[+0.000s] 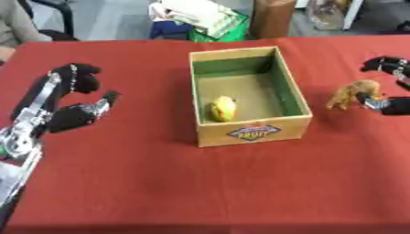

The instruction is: Pick up objects on the table and place them in the box.

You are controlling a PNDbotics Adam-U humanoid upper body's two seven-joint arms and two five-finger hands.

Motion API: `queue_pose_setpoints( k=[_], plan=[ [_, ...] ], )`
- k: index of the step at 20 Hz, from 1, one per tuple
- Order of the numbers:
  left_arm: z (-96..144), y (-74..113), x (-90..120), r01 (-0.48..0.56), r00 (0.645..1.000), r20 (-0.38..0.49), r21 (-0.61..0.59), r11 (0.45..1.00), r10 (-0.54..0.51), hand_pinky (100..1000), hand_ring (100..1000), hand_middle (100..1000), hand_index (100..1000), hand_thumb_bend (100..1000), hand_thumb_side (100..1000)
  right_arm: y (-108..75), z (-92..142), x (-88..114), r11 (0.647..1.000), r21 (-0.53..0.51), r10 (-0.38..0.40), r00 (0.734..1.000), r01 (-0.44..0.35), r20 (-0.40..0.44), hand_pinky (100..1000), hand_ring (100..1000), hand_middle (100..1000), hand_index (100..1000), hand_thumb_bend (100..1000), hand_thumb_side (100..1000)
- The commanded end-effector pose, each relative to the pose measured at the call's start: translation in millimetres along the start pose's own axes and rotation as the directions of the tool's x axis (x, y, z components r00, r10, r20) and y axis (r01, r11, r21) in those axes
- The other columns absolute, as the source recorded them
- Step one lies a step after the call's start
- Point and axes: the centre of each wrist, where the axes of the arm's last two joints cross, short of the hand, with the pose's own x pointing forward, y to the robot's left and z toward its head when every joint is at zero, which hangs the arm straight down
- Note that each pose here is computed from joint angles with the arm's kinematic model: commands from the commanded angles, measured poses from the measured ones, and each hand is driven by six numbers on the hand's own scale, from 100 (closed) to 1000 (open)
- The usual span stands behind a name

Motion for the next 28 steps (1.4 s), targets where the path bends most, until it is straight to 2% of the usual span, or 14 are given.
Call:
queue_pose_setpoints(
  k=[1, 12, 16, 17, 19, 21, 24, 25, 26, 28],
  plan=[
    [-3.2, 7.1, 8.5, 0.02, 0.999, 0.031, 0.008, 1.0, -0.02, 720, 645, 558, 760, 413, 243, -17.6, 7.0, -13.1, 0.998, 0.009, 0.055, 0.998, -0.055, -0.027, 796, 887, 873, 879, 269, 674],
    [-4.3, 5.9, 9.7, 0.018, 0.999, 0.037, 0.004, 1.0, -0.018, 720, 645, 557, 761, 387, 242, 1.2, 5.1, -13.4, 0.994, 0.072, 0.08, 0.996, -0.077, -0.037, 800, 880, 870, 888, 286, 681],
    [-4.4, 5.6, 9.4, 0.016, 0.999, 0.037, 0.003, 1.0, -0.016, 720, 645, 557, 761, 382, 241, 3.8, 2.2, -11.5, 0.994, 0.071, 0.091, 0.995, -0.088, -0.036, 787, 865, 864, 886, 263, 673],
    [-4.4, 5.2, 9.2, 0.015, 0.999, 0.036, 0.002, 1.0, -0.015, 721, 645, 558, 761, 380, 241, 5.0, 1.7, -11.0, 0.993, 0.073, 0.091, 0.995, -0.089, -0.037, 775, 854, 854, 880, 233, 661],
    [-4.3, 4.6, 9.0, 0.015, 0.999, 0.037, -0.002, 1.0, -0.015, 721, 645, 558, 762, 377, 241, 7.8, 1.3, -10.4, 0.993, 0.079, 0.09, 0.995, -0.086, -0.042, 728, 813, 829, 870, 188, 643],
    [-4.2, 4.7, 8.8, 0.015, 0.999, 0.037, -0.002, 1.0, -0.015, 721, 645, 558, 762, 375, 241, 9.3, 1.2, -10.1, 0.993, 0.082, 0.09, 0.995, -0.086, -0.048, 610, 731, 766, 823, 100, 588],
    [-3.7, 4.7, 8.2, 0.013, 0.999, 0.035, -0.002, 1.0, -0.013, 723, 645, 558, 762, 372, 241, 9.2, 1.1, -9.7, 0.993, 0.078, 0.092, 0.994, -0.088, -0.052, 424, 581, 631, 717, 100, 527],
    [-3.5, 4.5, 7.9, 0.013, 0.999, 0.034, -0.002, 1.0, -0.013, 723, 645, 558, 762, 370, 241, 9.1, 1.1, -9.5, 0.993, 0.077, 0.092, 0.994, -0.088, -0.053, 375, 544, 586, 680, 100, 515],
    [-3.5, 4.4, 7.6, 0.012, 0.999, 0.033, -0.003, 1.0, -0.012, 723, 645, 558, 762, 370, 241, 9.0, 1.1, -9.4, 0.993, 0.075, 0.092, 0.994, -0.088, -0.053, 363, 535, 575, 669, 100, 512],
    [-3.5, 4.3, 7.7, 0.011, 0.999, 0.034, -0.004, 1.0, -0.011, 722, 645, 558, 762, 365, 241, 9.2, 1.4, -9.4, 0.994, 0.068, 0.091, 0.994, -0.087, -0.053, 216, 432, 439, 525, 100, 476]
  ],
)
